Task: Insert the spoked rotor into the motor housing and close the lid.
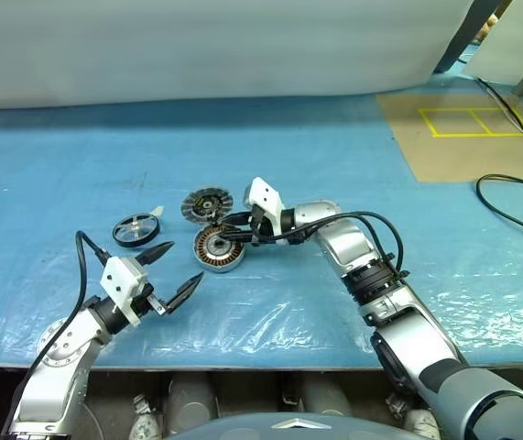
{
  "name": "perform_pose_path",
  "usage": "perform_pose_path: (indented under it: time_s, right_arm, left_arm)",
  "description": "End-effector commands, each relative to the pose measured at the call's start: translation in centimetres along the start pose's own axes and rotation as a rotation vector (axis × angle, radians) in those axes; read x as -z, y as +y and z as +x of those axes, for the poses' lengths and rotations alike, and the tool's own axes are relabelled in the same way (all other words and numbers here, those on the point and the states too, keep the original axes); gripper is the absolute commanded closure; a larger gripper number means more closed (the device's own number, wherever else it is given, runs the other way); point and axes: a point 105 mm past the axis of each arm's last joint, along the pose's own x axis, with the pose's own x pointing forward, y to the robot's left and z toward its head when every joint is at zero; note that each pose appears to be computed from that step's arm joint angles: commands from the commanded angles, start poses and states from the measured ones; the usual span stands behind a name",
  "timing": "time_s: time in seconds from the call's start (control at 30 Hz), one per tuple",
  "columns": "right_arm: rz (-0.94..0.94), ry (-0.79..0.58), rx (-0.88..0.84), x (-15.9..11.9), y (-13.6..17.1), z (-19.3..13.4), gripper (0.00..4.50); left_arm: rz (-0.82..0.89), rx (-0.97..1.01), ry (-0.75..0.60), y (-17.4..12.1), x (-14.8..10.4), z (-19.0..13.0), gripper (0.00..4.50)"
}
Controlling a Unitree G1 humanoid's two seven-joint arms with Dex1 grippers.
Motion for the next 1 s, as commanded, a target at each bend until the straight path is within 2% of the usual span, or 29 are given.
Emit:
perform_pose_path:
  time_s: [0.03, 0.07, 0.33, 0.67, 0.83, 1.0]
  right_arm:
    - [-0.051, 0.006, -0.026, -0.4, 0.6, 0.7, 4.33]
    - [-0.053, 0.011, -0.029, -0.2, 0.7, 0.8, 4.46]
    - [-0.064, 0.031, -0.006, 0.3, 0.7, 1.9, 4.46]
    - [-0.065, 0.097, 0.049, 2.8, -0.4, 2.4, 4.46]
    - [-0.067, 0.135, 0.024, 4.7, 0.3, 2.2, 4.46]
    - [-0.079, 0.099, -0.013, 4.1, 0.9, 1.8, 4.46]
  left_arm:
    - [0.020, 0.013, -0.016, -0.1, -0.5, 0.1, 0.00]
    - [0.020, 0.013, -0.015, 0.0, -0.5, 0.1, 0.00]
    - [0.022, 0.005, -0.015, -0.1, -0.4, -0.1, 0.00]
    - [0.029, 0.005, -0.019, 0.0, -0.5, 0.3, 0.00]
    - [0.032, 0.004, -0.021, 0.1, -0.5, 0.5, 0.00]
    - [0.023, -0.024, -0.047, 0.6, -0.8, 0.5, 0.00]
